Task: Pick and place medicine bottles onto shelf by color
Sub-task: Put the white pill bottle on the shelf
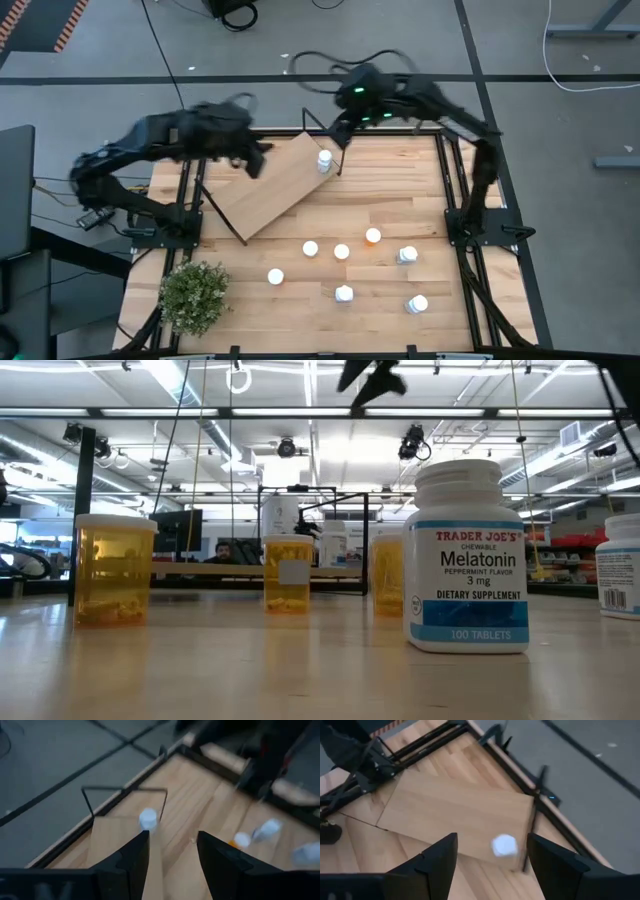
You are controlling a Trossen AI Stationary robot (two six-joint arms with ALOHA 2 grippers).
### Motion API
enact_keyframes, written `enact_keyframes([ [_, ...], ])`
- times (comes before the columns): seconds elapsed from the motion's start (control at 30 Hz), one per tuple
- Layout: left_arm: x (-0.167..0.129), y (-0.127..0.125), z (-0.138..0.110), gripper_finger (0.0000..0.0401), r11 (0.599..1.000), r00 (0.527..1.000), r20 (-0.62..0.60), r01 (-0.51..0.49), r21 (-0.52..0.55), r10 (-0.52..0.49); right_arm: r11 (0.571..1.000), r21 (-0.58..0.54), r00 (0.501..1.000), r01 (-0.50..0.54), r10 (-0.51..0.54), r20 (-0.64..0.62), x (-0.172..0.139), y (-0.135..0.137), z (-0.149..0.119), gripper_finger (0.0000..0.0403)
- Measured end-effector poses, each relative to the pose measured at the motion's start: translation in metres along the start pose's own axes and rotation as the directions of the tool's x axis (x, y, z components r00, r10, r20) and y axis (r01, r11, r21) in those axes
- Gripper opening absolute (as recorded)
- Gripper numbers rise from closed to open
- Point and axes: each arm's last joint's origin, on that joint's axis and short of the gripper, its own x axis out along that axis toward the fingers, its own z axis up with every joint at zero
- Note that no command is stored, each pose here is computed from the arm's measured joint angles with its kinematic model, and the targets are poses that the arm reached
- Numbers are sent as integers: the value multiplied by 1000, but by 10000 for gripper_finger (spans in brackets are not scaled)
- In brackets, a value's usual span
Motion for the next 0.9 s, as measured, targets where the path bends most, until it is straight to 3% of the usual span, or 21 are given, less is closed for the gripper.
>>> enact_keyframes([
  [0.2,72,-23,-1,209,996,996,-83,-37,75,43,998,14,991,59,-60,117,-65,-8,-11,245],
  [0.37,134,-27,-2,274,999,991,-130,-18,48,25,996,30,974,86,-90,210,-108,-15,-21,245],
  [0.53,189,-19,-9,342,996,983,-167,-60,61,69,994,14,963,109,-109,245,-137,-21,-33,245],
  [0.7,224,-8,-22,392,992,962,-245,-110,62,122,983,-14,956,181,-173,239,-154,-27,-44,245],
  [0.9,248,-10,-33,391,989,953,-272,-109,96,131,972,-54,954,229,-212,212,-163,-32,-53,245],
])
